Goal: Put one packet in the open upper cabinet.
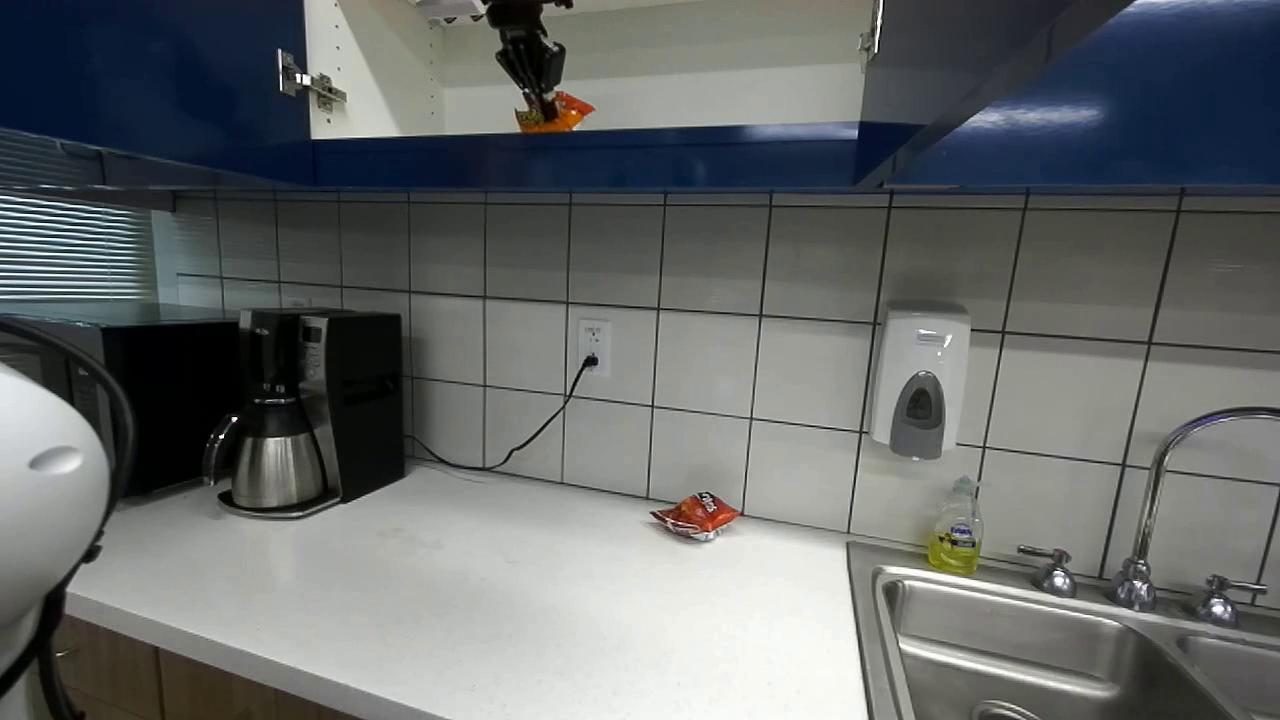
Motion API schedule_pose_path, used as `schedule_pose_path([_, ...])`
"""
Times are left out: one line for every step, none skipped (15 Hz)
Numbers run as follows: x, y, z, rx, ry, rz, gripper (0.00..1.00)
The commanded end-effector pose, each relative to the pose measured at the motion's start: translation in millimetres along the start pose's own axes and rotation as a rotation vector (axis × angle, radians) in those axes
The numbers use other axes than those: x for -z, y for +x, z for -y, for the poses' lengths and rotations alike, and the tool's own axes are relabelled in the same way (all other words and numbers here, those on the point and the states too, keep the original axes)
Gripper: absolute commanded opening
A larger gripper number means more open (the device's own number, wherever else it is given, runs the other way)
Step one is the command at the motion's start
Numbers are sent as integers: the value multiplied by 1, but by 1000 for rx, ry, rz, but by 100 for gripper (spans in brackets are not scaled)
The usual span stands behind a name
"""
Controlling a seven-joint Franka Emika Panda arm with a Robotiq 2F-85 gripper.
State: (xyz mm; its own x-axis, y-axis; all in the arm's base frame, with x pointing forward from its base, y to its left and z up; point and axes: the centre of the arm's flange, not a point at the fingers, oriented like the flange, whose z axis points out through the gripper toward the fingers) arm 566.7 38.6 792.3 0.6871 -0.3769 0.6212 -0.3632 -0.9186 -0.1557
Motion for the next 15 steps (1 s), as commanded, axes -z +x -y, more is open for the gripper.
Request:
schedule_pose_path([-5, 14, 14, -1, -16, 2, 0])
schedule_pose_path([-8, 14, 15, -1, -15, 5, 0])
schedule_pose_path([-9, 15, 16, -3, -18, 6, 0])
schedule_pose_path([-9, 15, 16, -14, -19, 4, 0])
schedule_pose_path([-8, 14, 17, -17, -19, 1, 26])
schedule_pose_path([-6, 13, 17, -20, -18, -1, 28])
schedule_pose_path([-5, 13, 17, -21, -17, -1, 35])
schedule_pose_path([-4, 13, 17, -25, -17, -3, 41])
schedule_pose_path([-3, 12, 16, -29, -15, -3, 50])
schedule_pose_path([-1, 11, 16, -30, -13, -5, 56])
schedule_pose_path([0, 10, 15, -31, -13, -9, 65])
schedule_pose_path([1, 10, 15, -33, -14, -13, 72])
schedule_pose_path([3, 10, 14, -36, -12, -14, 79])
schedule_pose_path([3, 10, 14, -39, -10, -14, 87])
schedule_pose_path([4, 9, 13, -44, -8, -17, 94])
